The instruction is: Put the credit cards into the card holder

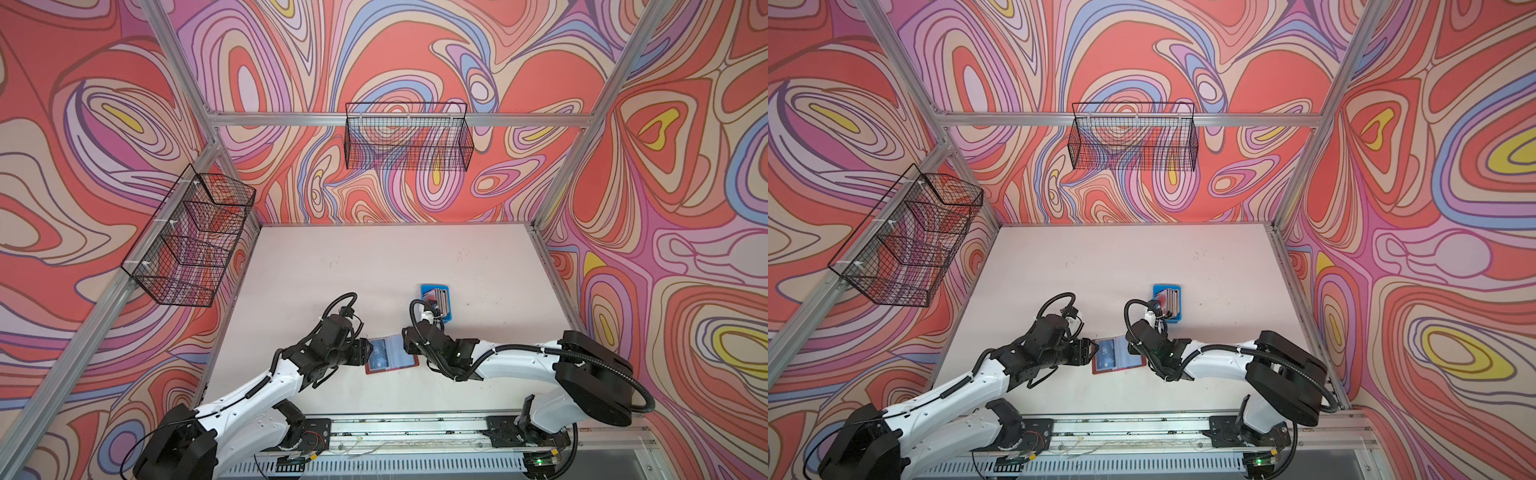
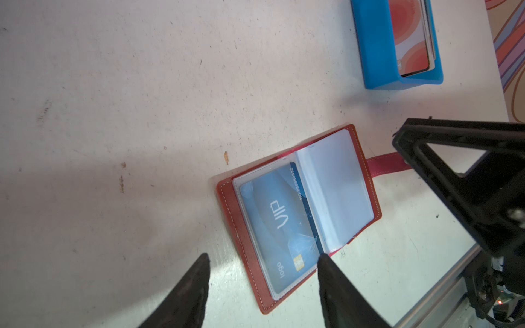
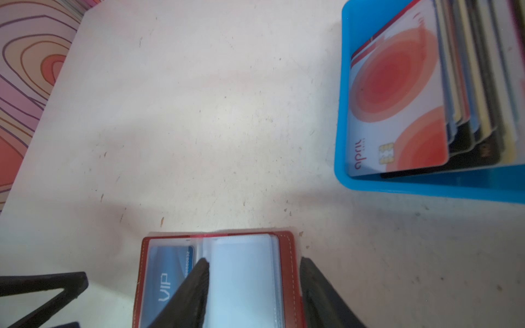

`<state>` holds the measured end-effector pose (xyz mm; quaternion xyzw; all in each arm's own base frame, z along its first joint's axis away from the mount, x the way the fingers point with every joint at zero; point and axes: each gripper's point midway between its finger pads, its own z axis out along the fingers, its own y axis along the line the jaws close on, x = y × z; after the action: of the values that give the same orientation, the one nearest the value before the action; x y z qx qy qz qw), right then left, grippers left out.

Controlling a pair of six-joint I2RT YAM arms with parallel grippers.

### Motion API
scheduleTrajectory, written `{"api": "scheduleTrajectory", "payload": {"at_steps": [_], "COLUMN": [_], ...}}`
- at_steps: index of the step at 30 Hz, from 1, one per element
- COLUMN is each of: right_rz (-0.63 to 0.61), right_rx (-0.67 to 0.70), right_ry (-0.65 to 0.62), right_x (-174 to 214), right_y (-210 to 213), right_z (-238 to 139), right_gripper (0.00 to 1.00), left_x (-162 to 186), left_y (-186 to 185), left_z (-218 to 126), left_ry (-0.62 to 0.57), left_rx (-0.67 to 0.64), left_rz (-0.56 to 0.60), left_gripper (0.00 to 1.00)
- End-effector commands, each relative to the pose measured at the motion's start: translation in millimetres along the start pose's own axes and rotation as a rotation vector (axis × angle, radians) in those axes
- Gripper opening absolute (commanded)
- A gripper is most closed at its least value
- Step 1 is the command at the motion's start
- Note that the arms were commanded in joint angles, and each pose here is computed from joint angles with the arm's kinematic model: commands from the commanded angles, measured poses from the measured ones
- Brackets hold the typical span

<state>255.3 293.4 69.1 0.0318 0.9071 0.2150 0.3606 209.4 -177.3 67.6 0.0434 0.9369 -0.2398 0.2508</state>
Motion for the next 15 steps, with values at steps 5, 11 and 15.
{"api": "scheduleTrajectory", "payload": {"at_steps": [5, 11, 15], "right_rz": [0.032, 0.056, 0.038], "right_rx": [-0.043, -0.040, -0.037], "right_ry": [0.035, 0.039, 0.067], "right_x": [7.5, 14.1, 21.7], "right_y": [15.8, 8.0, 7.9], "right_z": [7.1, 8.9, 14.1], "right_gripper": [0.53, 0.54, 0.54], "left_x": [0.8, 4.5, 4.4], "left_y": [-6.5, -9.9, -11.7], "left_z": [-0.5, 5.3, 7.4], "left_ry": [0.019, 0.059, 0.074], "left_rx": [0.022, 0.035, 0.037], "left_rz": [0.012, 0.009, 0.007], "left_gripper": [0.63, 0.63, 0.63]}}
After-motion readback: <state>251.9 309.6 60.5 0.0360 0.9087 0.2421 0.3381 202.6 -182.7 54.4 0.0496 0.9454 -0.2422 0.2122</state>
